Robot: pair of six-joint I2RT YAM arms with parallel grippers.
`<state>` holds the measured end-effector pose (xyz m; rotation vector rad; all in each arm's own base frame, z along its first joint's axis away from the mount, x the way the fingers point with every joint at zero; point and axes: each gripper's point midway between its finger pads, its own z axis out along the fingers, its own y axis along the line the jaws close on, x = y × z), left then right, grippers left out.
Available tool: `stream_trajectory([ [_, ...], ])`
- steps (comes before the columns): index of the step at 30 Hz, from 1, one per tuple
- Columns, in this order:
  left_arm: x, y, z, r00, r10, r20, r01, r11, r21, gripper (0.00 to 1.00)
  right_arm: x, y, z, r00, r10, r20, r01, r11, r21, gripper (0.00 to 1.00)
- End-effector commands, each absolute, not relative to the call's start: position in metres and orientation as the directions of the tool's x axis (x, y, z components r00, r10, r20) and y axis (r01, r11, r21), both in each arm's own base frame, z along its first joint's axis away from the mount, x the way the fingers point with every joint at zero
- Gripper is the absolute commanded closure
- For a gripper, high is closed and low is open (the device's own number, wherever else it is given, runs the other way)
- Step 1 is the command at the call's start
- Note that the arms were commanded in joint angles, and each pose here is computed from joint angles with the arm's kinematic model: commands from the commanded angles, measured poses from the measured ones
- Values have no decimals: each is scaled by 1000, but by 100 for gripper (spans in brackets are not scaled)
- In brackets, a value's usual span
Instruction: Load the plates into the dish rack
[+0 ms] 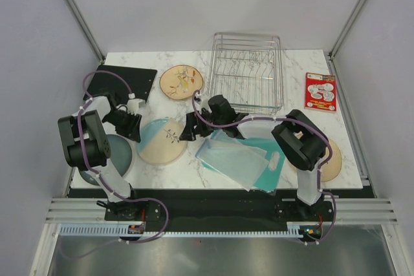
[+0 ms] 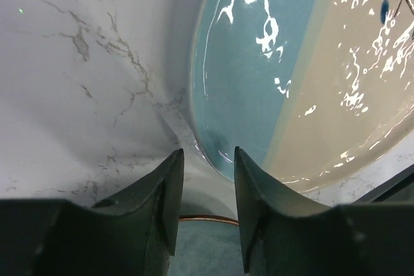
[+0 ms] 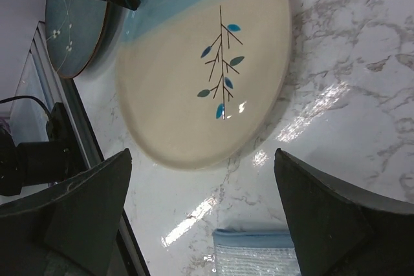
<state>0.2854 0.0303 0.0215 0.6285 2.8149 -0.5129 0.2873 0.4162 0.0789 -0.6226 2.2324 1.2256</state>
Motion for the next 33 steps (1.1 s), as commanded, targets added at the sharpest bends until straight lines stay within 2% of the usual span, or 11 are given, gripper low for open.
stream_trajectory([
  [1, 282, 20, 29, -869, 387, -309, 479, 813, -331, 57, 283, 438, 66, -798, -129, -589, -569, 485, 664, 2],
  [7, 283, 11, 25, -876, 383, -292, 473, 800, -369, 64, 269, 443, 40, -837, -167, -522, -525, 513, 678, 2],
  [10, 282, 9, 24, -880, 380, -285, 468, 798, -380, 72, 267, 443, 37, -838, -173, -517, -526, 509, 682, 2],
  [11, 281, 8, 24, -882, 375, -285, 464, 797, -388, 78, 266, 445, 36, -841, -175, -512, -524, 500, 689, 2],
  [13, 277, 6, 20, -889, 371, -269, 454, 795, -404, 83, 260, 452, 30, -856, -187, -483, -508, 479, 716, 2],
  [14, 277, 5, 19, -894, 360, -267, 444, 795, -414, 90, 256, 456, 30, -861, -200, -468, -504, 453, 735, 2],
  [17, 276, 1, 16, -903, 343, -260, 427, 791, -438, 97, 253, 466, 37, -870, -174, -462, -492, 387, 780, 2],
  [21, 276, -5, 15, -905, 334, -263, 422, 784, -455, 98, 254, 480, 65, -862, -113, -493, -505, 267, 821, 2],
  [25, 275, -9, 16, -898, 351, -266, 437, 777, -452, 98, 261, 488, 93, -876, -35, -482, -477, 215, 852, 5],
  [28, 275, -10, 17, -899, 346, -268, 434, 780, -451, 97, 266, 493, 108, -871, -16, -492, -485, 199, 852, 11],
  [33, 276, -13, 21, -898, 333, -286, 433, 779, -453, 97, 270, 495, 108, -843, -41, -537, -531, 220, 818, 26],
])
